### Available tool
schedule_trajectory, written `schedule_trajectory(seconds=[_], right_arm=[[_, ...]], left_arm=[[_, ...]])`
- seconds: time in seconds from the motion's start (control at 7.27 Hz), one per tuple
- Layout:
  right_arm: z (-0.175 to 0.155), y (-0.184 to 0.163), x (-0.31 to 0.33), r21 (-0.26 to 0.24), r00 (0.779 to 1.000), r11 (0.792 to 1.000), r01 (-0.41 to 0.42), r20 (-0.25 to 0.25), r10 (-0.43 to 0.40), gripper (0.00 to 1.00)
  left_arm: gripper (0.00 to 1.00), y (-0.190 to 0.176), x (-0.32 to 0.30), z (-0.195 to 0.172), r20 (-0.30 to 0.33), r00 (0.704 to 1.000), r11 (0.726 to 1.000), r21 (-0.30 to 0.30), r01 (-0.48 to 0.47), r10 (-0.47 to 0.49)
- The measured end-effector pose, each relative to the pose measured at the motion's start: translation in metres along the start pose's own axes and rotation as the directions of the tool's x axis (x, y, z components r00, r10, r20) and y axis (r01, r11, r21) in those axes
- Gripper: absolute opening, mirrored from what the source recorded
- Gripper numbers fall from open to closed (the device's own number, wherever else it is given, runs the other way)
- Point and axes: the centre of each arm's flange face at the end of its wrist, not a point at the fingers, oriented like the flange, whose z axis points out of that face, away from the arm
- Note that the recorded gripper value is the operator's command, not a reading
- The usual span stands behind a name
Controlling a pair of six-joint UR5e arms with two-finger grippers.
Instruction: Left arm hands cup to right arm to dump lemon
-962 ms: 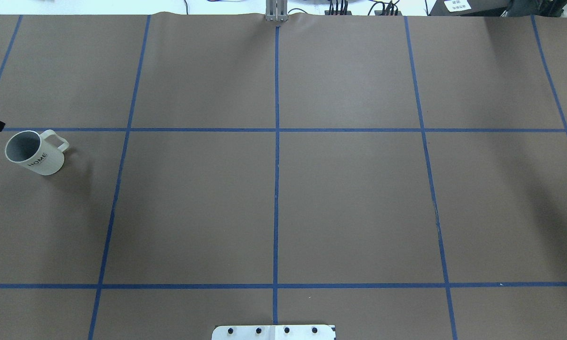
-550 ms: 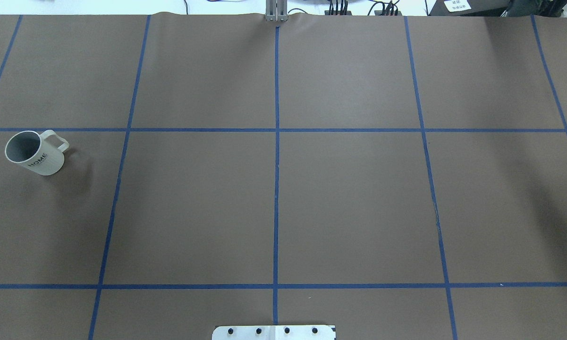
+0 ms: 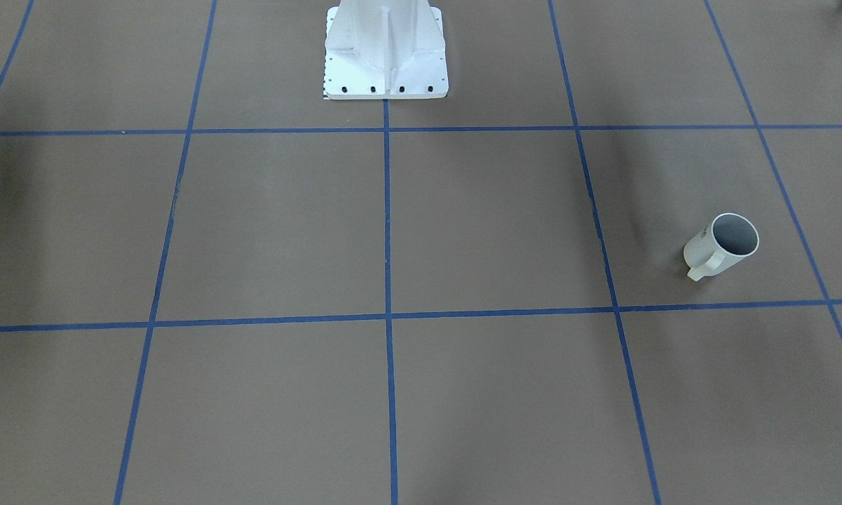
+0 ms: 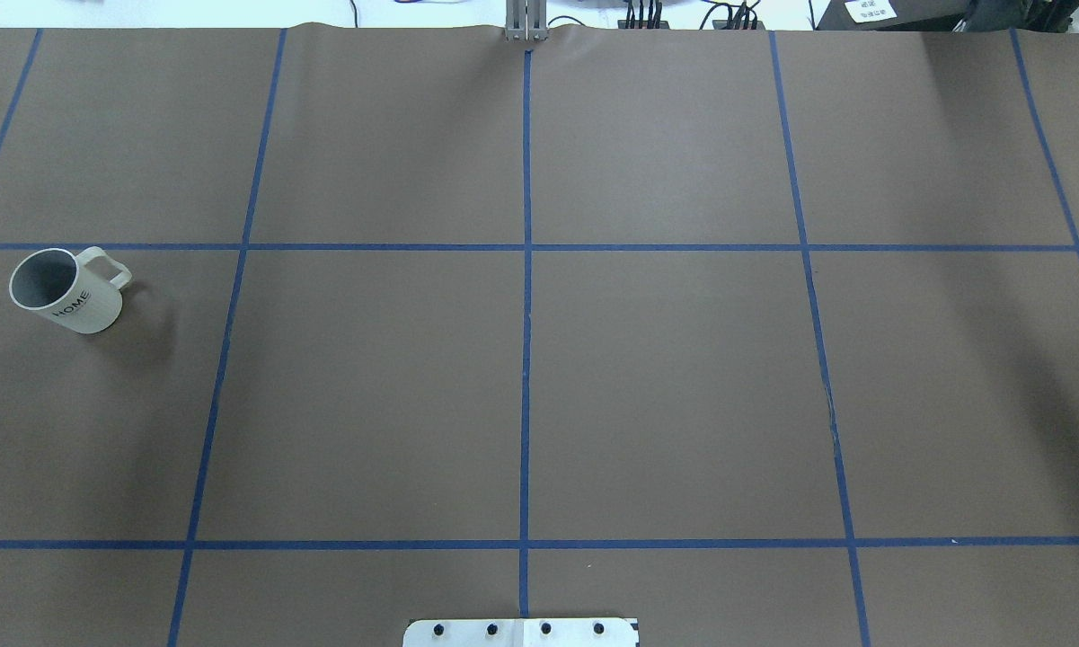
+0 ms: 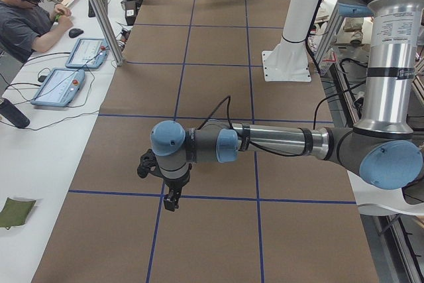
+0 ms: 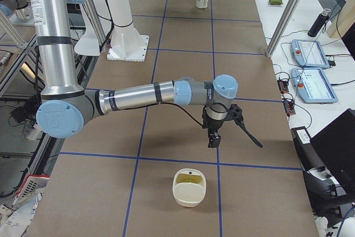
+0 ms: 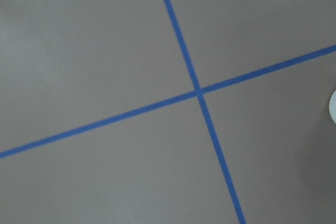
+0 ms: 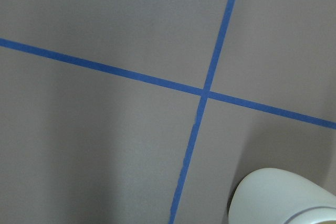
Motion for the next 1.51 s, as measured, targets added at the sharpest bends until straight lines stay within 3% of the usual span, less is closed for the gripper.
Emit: schedule_trajectory(seconds=[0.28, 0.55, 0.83, 1.1, 1.51], right_arm=[[0.0, 0.013, 0.016, 0.001, 0.999, 0.999, -0.036, 0.001, 0.036, 1.0], [0.003, 0.023, 0.02, -0.003, 0.999, 0.999, -0.049, 0.001, 0.049, 1.0], [0.005, 0.038, 0.019, 0.006, 0.999, 0.999, -0.042, 0.0, 0.042, 1.0], [0.012, 0.054, 0.022, 0.052, 0.999, 0.998, -0.035, -0.005, 0.035, 1.0], [0.011, 0.056, 0.02, 0.077, 0.999, 0.996, -0.043, -0.004, 0.043, 1.0]], left_arm=[[1.0, 0.002, 0.009, -0.013, 0.003, 0.999, 0.999, 0.038, 0.032, -0.032], [1.0, 0.002, 0.023, -0.027, -0.003, 0.99, 0.988, 0.074, 0.138, -0.138], [1.0, -0.002, 0.04, -0.047, 0.001, 0.992, 0.985, 0.116, 0.128, -0.129], [1.0, -0.005, 0.05, -0.057, 0.006, 0.994, 0.985, 0.139, 0.107, -0.109], [1.0, 0.001, 0.045, -0.051, 0.01, 0.992, 0.985, 0.125, 0.12, -0.123]])
